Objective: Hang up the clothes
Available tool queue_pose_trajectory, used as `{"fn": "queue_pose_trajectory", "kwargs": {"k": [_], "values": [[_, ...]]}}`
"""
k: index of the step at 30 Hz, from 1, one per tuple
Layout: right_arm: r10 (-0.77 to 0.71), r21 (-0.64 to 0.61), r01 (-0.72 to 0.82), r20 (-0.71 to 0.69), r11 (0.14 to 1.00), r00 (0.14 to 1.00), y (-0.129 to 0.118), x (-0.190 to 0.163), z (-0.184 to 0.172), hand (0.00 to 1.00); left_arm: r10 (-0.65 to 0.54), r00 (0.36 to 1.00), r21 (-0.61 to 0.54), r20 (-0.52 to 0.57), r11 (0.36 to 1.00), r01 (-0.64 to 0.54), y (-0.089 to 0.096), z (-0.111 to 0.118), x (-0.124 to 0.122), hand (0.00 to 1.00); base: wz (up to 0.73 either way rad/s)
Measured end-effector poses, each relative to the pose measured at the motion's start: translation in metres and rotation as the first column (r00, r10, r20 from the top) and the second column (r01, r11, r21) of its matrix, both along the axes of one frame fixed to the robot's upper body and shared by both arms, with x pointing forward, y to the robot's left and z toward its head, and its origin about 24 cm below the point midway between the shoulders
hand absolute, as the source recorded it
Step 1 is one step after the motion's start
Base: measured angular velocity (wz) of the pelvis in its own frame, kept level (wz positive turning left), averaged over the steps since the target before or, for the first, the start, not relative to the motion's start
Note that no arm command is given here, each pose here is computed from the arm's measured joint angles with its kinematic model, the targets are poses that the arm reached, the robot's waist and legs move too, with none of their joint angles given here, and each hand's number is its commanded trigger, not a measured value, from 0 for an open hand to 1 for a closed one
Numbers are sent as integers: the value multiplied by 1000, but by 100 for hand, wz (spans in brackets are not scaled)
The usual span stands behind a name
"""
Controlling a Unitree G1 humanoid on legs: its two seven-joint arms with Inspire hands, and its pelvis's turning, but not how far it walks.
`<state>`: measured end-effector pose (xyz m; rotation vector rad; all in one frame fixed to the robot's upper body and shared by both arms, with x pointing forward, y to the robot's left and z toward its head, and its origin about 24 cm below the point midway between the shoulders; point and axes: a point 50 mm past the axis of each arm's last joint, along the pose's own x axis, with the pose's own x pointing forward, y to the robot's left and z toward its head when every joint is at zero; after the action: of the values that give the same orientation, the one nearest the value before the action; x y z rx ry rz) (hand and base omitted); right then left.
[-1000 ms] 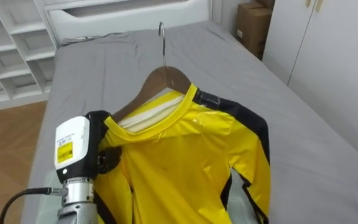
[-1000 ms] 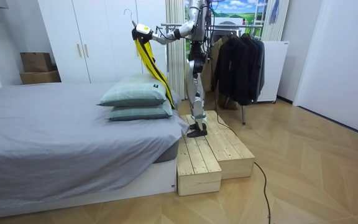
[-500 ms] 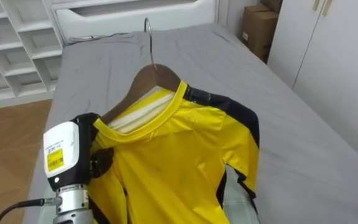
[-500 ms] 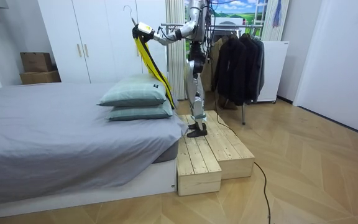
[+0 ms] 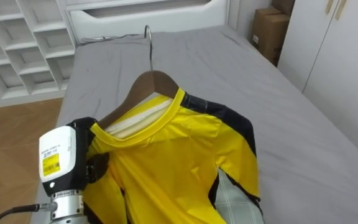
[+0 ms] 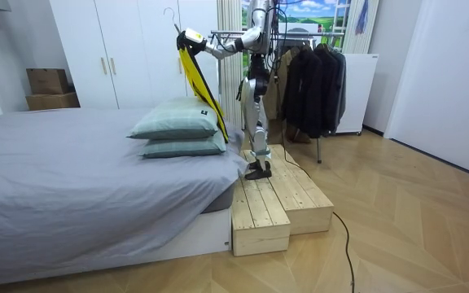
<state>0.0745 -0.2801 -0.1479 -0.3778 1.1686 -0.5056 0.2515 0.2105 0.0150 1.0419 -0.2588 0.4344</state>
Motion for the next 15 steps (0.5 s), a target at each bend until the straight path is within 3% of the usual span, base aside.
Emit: {"fn": "queue_pose_trajectory", "kwargs": {"k": [15], "values": [[275,-330,-208,174,921,946,-8,61,36,0,-16,1000,0,24,1000,16,-4,6,0,100,0]]}}
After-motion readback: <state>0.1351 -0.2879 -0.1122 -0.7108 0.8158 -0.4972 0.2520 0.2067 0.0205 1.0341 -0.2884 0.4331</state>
